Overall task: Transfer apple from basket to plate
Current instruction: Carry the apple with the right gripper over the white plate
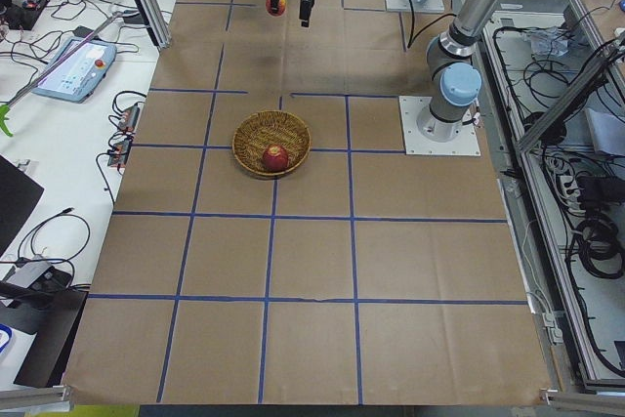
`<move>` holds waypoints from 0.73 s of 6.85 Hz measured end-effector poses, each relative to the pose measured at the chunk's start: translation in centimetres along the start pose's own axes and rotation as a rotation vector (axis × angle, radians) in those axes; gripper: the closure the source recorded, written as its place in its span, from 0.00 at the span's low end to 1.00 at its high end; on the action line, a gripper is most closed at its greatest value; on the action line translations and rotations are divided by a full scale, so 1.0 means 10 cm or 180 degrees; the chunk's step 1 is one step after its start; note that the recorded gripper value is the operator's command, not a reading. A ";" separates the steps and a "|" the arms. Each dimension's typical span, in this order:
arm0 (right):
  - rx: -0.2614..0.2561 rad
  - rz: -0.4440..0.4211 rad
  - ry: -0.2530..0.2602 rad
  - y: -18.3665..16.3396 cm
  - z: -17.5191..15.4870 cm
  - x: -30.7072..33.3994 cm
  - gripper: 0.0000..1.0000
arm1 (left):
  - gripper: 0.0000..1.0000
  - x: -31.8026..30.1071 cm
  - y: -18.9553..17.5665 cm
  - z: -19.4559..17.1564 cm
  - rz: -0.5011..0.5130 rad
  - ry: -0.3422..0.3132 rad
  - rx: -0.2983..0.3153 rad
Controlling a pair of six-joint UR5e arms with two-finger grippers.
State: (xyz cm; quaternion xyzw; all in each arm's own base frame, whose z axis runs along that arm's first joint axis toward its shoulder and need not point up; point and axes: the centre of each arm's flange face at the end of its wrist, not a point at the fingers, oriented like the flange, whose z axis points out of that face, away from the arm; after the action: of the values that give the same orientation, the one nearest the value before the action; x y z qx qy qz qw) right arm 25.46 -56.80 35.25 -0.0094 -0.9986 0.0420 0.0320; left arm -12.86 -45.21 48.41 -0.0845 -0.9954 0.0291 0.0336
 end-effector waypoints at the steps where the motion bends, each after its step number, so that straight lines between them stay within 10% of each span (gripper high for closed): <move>1: -0.0067 -0.0196 0.0030 -0.08 -0.17 0.60 0.64 | 0.01 0.00 0.00 0.00 0.0003 0.0000 0.0000; 5: -0.0225 -0.0764 -0.0052 -0.20 -0.10 2.92 0.65 | 0.01 0.00 0.01 0.00 0.0001 0.0001 -0.0004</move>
State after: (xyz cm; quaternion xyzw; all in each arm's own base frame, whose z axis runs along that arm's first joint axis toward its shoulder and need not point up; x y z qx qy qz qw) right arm -3.60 -58.09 38.28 0.1094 -0.9936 0.0026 0.0284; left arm -12.82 -45.16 48.36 -0.0847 -0.9954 0.0285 0.0336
